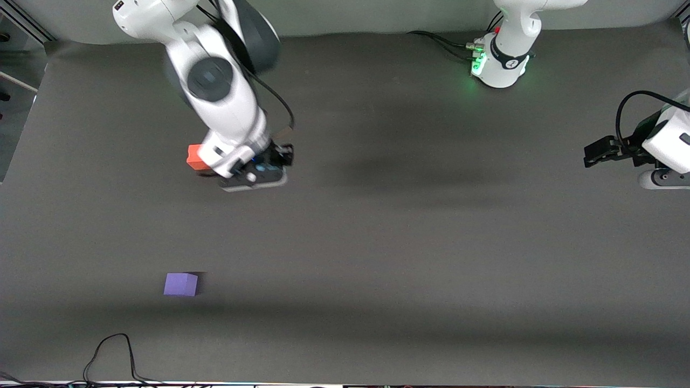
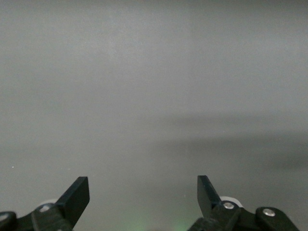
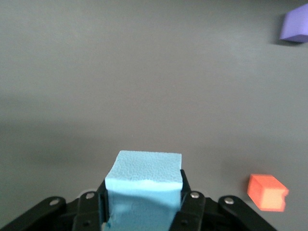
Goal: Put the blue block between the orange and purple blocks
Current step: 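Carry the blue block with the right gripper past the orange block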
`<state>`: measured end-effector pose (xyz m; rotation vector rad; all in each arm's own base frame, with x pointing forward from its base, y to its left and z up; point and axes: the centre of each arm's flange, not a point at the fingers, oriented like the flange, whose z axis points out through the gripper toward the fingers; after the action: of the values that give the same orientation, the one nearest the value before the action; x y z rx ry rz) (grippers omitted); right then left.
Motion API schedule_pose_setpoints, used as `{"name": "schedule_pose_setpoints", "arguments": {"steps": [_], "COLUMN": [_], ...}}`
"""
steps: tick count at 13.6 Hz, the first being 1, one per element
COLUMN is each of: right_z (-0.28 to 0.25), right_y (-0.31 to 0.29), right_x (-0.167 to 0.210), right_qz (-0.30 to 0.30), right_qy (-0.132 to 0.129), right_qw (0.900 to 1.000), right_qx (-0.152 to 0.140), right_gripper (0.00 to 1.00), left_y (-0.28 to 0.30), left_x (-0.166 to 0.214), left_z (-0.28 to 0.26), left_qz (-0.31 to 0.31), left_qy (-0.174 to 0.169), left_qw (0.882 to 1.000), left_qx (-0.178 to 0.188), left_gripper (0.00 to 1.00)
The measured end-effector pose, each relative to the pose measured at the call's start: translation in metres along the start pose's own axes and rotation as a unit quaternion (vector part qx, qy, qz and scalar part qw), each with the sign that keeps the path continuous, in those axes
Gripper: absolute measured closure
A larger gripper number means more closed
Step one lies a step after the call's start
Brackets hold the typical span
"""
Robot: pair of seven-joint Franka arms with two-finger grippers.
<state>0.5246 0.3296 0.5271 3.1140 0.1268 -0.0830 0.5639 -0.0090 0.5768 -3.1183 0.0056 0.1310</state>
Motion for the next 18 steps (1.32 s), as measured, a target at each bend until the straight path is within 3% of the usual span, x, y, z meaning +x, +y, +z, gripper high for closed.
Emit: {"name": "schedule_pose_setpoints", "arguments": {"steps": [2, 5, 9, 12, 15, 18], "right_z": [-0.038, -0.047, -0.057, -0.055, -0.035, 0.021], "right_y": [0.014, 0.059, 0.197, 0.298, 0.311, 0.314], "right_x": [-0.002, 0.009, 0.032, 0.028, 0.024, 0.03], "right_qz": [-0.008, -0.046, -0.093, -0.108, -0.106, -0.102], "right_qy": [-0.001, -0.019, -0.03, -0.035, -0.052, -0.04], "right_qw": [1.0, 0.999, 0.995, 0.993, 0.993, 0.994], "right_qx": [0.001, -0.005, 0.004, 0.019, 0.026, 0.026], "right_gripper": [0.47, 0.47, 0.47, 0.47, 0.47, 0.47], "left_y": [-0.001, -0.001, -0.002, -0.002, -0.002, -0.002], "left_x": [0.0, 0.0, 0.0, 0.0, 0.0, 0.0], "left_z": [0.0, 0.0, 0.0, 0.0, 0.0, 0.0], "left_qz": [-0.001, -0.001, -0.002, -0.002, -0.002, -0.002], "left_qy": [0.0, 0.0, 0.0, 0.0, 0.0, 0.0], "left_qw": [1.0, 1.0, 1.0, 1.0, 1.0, 1.0], "left_qx": [0.0, 0.0, 0.0, 0.0, 0.0, 0.0], "left_gripper": [0.0, 0.0, 0.0, 0.0, 0.0, 0.0]}}
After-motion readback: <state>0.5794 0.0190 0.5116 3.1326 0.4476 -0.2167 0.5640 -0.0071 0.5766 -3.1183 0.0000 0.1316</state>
